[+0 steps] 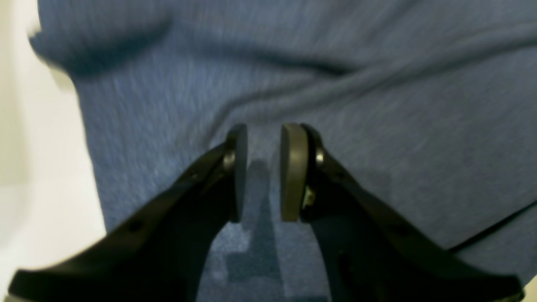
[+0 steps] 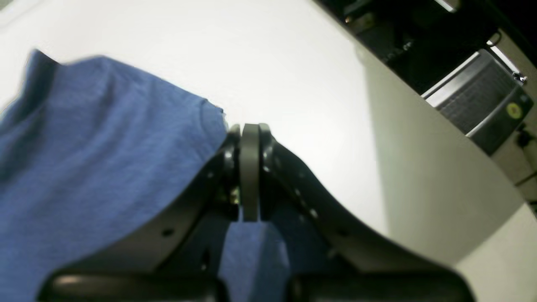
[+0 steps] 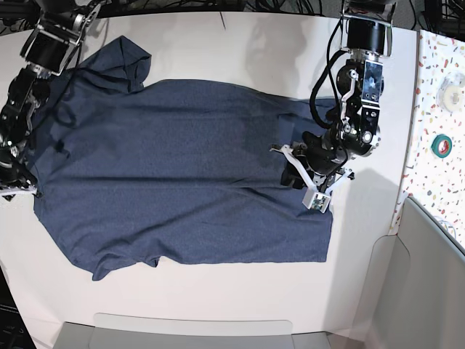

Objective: Layout the t-shirt on the table in an organized manner, then fold the t-shirt properly
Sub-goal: 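Pull the shoulder corners apart and away from the hem with both grippers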

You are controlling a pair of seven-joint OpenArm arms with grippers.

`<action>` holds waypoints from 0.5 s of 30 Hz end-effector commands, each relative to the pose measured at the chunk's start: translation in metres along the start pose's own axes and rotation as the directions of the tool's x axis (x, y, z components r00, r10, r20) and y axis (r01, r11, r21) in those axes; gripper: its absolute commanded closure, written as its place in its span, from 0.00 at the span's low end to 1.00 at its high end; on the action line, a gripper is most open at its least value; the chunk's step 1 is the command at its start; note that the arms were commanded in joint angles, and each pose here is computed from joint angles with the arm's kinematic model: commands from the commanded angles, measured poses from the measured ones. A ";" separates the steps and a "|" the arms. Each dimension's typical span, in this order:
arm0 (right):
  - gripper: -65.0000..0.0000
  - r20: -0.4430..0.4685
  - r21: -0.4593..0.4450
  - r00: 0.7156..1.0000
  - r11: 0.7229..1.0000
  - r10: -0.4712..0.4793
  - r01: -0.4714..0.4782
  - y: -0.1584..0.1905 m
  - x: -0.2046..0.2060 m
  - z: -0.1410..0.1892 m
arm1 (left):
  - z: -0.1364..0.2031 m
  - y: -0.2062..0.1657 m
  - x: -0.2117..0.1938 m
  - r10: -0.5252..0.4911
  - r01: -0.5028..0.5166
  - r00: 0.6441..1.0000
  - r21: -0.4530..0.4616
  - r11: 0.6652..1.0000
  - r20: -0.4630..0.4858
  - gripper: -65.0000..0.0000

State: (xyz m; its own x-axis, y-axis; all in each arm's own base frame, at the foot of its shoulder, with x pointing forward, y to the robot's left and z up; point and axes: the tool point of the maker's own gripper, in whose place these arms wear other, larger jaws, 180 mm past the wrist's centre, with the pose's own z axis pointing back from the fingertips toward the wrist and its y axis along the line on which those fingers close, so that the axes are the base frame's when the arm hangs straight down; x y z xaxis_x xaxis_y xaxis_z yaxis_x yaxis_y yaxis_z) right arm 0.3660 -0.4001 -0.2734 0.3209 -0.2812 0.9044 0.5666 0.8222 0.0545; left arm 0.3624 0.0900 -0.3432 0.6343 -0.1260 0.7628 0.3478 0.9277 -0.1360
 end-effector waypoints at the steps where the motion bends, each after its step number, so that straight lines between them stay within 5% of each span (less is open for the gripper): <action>1: 1.00 0.087 -0.009 0.996 1.000 -0.004 0.005 -0.006 0.028 0.007 | 0.005 -0.001 0.012 -0.012 0.012 0.999 -0.001 1.000 0.040 0.79; 15: 0.93 0.227 0.000 0.972 0.998 0.058 -0.060 -0.006 0.029 0.096 | 0.053 -0.006 0.027 -0.094 0.091 0.985 0.030 0.995 0.143 0.79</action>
State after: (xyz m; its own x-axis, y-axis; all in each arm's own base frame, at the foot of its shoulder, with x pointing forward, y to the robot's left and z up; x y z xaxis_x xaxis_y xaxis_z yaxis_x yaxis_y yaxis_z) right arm 0.2958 -0.3636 -0.2265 0.2221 -0.1538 0.9628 0.5495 0.8355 0.0067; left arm 0.3320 0.0982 -0.3077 0.5521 -0.1688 0.8165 0.3816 0.9219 -0.0674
